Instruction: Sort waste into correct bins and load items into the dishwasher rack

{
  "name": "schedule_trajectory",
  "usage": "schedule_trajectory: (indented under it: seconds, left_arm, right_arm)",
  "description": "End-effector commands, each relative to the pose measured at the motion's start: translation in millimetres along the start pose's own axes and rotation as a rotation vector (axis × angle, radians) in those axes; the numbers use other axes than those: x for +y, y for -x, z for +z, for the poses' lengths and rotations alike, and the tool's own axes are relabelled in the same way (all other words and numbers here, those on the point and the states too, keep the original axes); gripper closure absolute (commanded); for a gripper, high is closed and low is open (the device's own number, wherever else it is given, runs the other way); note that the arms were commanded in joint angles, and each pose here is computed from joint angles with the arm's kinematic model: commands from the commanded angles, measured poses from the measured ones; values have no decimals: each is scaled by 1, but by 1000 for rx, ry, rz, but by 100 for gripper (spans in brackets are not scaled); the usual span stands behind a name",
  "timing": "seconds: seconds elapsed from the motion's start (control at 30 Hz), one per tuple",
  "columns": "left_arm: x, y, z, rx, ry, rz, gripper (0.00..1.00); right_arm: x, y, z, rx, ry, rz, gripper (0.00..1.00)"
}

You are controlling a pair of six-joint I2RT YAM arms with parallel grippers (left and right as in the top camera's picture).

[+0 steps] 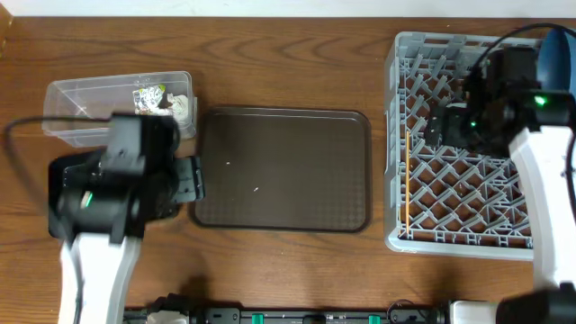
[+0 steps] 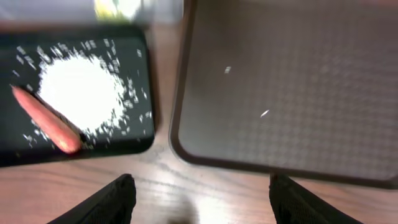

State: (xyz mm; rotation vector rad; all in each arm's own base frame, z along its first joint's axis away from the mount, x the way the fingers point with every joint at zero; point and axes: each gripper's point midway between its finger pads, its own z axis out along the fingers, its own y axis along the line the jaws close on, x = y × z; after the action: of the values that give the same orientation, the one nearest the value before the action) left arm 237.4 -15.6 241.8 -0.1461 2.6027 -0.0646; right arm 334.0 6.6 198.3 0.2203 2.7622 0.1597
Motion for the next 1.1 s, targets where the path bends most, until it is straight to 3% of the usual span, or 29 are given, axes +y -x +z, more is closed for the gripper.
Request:
schedule_trajectory:
  seconds: [0.0, 0.1, 0.23, 0.43, 0.8, 1.07]
  left_arm:
    - [5, -6, -30, -137, -5, 30, 29]
    - [8, -16, -50, -279, -29, 27, 29]
    - [12, -40, -56, -404, -55, 3, 13]
    - [14, -51, -57, -493, -74, -10, 9]
    - [15, -55, -55, -475, -71, -9, 4]
    - [15, -55, -55, -475, -71, -9, 3]
  right_arm:
    - [5, -5, -27, -126, 5, -23, 1]
    - [6, -15, -44, -271, 5, -50, 1]
    - [-7, -40, -62, -441, -39, -56, 1]
    - [-19, -80, -72, -544, -43, -49, 1]
    - [-35, -149, -56, -331, -84, -51, 1]
    - [-36, -154, -55, -313, -88, -51, 1]
